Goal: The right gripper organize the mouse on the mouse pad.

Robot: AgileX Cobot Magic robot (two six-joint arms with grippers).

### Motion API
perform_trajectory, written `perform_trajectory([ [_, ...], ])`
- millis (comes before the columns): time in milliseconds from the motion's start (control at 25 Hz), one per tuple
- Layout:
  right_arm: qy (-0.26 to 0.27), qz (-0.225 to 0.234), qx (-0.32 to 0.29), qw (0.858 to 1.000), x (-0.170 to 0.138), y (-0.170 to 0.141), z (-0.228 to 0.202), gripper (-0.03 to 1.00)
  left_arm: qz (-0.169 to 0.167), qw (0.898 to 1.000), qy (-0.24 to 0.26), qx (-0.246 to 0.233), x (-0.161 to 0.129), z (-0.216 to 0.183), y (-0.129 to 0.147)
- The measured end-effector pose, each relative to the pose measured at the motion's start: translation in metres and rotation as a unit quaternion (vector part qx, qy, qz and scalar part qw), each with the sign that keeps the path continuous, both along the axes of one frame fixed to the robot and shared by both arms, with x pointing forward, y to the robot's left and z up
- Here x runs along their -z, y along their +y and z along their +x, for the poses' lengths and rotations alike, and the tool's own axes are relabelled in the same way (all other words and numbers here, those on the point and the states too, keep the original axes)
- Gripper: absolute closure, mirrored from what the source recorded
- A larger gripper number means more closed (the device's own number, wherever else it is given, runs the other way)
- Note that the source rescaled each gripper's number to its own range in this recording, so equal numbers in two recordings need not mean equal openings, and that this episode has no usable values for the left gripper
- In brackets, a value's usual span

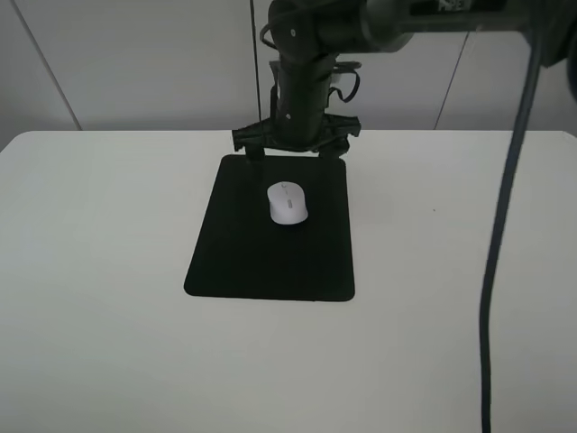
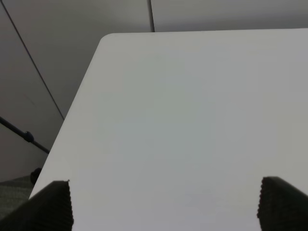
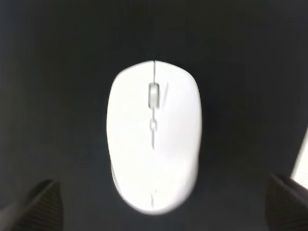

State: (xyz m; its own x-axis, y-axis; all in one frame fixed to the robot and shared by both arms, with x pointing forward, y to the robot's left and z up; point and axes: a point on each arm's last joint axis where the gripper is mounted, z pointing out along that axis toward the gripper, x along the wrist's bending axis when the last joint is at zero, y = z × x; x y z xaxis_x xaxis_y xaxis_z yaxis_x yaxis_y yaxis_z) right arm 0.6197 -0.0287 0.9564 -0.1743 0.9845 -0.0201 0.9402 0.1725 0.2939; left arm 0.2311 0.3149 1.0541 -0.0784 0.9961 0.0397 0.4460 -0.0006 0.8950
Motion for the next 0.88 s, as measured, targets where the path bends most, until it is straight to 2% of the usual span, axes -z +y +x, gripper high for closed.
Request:
perform_trajectory([
  [240,0.013,-0.01,-0.017,1.0,-0.034,-0.017,-0.016,-0.03,0.0,1.0,0.0,0.0,0.0,0.0,0.0],
  [320,0.017,-0.009,-0.017,1.0,-0.037,-0.023,-0.019,-0.03,0.0,1.0,0.0,0.0,0.0,0.0,0.0],
  [600,0.033,-0.001,0.026,0.999,-0.044,-0.087,-0.045,-0.03,0.0,1.0,0.0,0.0,0.0,0.0,0.0],
  [880,0.026,0.008,0.09,0.996,-0.061,-0.168,-0.083,-0.03,0.0,1.0,0.0,0.0,0.0,0.0,0.0],
])
